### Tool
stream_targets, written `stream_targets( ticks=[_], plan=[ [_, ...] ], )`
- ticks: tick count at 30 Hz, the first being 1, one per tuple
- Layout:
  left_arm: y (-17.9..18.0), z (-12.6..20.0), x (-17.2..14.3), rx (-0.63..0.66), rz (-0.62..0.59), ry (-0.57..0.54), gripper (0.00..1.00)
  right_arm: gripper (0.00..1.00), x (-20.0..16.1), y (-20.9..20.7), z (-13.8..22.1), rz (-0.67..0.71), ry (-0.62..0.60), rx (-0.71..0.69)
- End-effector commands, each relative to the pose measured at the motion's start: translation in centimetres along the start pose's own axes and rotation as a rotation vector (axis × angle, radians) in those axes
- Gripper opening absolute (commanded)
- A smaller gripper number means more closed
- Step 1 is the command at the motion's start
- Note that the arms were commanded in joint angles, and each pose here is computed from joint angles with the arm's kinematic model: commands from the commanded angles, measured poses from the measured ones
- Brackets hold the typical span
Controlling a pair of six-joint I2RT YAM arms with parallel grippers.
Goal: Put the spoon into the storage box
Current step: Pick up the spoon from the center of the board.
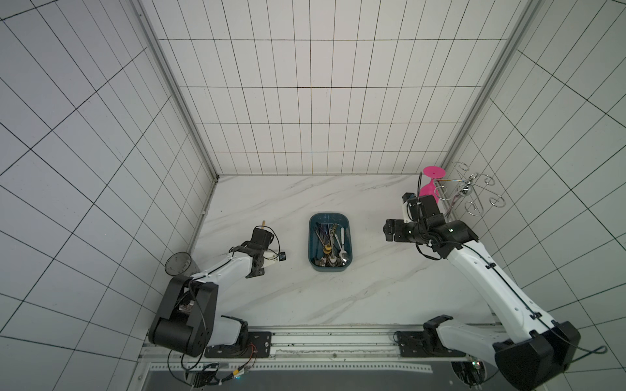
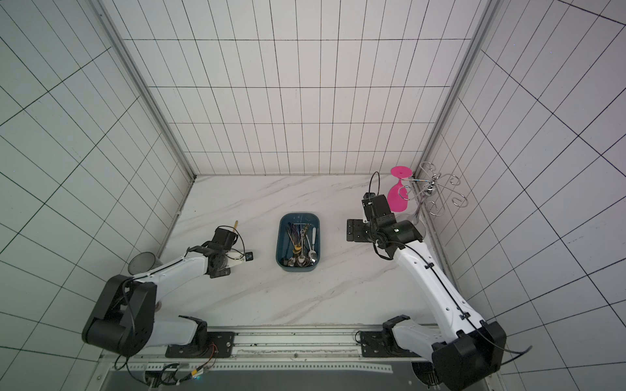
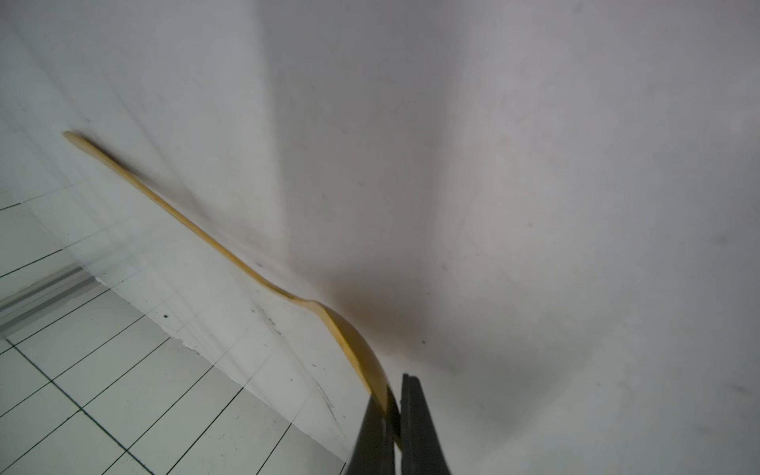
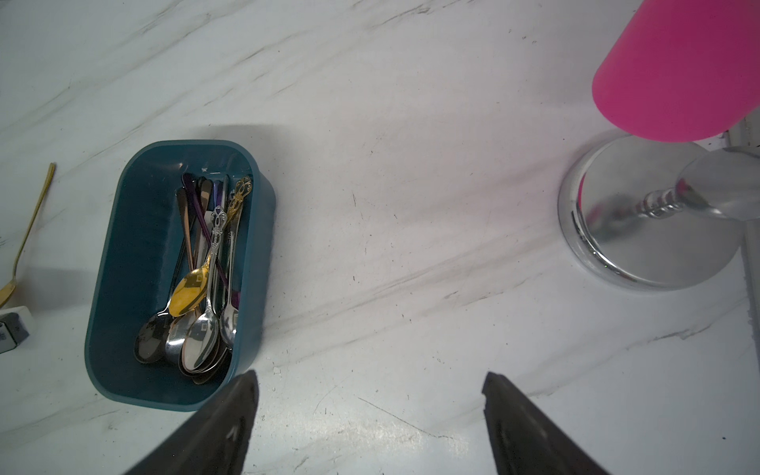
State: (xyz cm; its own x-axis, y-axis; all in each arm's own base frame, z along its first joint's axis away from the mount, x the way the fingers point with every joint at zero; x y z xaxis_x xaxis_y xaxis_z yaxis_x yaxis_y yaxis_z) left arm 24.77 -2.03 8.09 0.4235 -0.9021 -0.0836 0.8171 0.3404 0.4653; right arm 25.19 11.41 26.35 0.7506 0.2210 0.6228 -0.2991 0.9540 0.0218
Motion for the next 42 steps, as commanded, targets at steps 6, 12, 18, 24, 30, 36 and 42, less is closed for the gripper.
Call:
stream_targets(
  ticks=[6,12,18,24,30,36,42],
  plan=[
    [0.5,2.9,0.6,-0.051,-0.013,-0.111,0.00,0.89,-0.9,-0.4,-0.2,0.002,0.025,-0.006],
    [2.2,5.9,1.2,0.006,0.005,-0.207,0.00,0.89,-0.4,0.0,-0.2,-0.034,0.015,0.028],
    [3.7,9.2,2.4,0.101,0.035,-0.352,0.00,0.99,2.0,2.1,0.2,-0.181,-0.046,0.207],
    [2.9,12.4,4.8,0.154,-0.021,-0.485,0.00,1.00,3.9,4.7,-0.9,-0.337,-0.056,0.425],
    [1.2,15.8,9.2,0.168,-0.037,-0.647,0.00,0.99,4.6,5.3,-1.4,-0.384,-0.065,0.484],
    [-0.9,17.7,13.0,0.064,0.136,-0.705,0.00,0.99,3.9,4.2,0.0,-0.305,-0.091,0.411],
    [-1.7,18.4,15.2,-0.161,0.375,-0.720,0.00,0.99,2.7,2.6,1.5,-0.249,-0.107,0.323]
  ],
)
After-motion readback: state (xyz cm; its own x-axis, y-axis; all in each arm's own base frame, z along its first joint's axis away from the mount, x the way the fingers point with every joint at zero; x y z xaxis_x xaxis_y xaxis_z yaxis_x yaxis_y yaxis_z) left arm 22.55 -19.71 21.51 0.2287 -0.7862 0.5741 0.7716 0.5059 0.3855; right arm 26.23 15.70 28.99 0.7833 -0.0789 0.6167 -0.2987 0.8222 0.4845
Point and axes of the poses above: each gripper's point midway between its finger pads, its own z axis back along the fingers, its own y axis along the line the jaws close on, x = y × z, the point moved 6 cm from there along z, back along the fingers, and after that the axes turned 9 degrees about z, right-handed, at the moved point
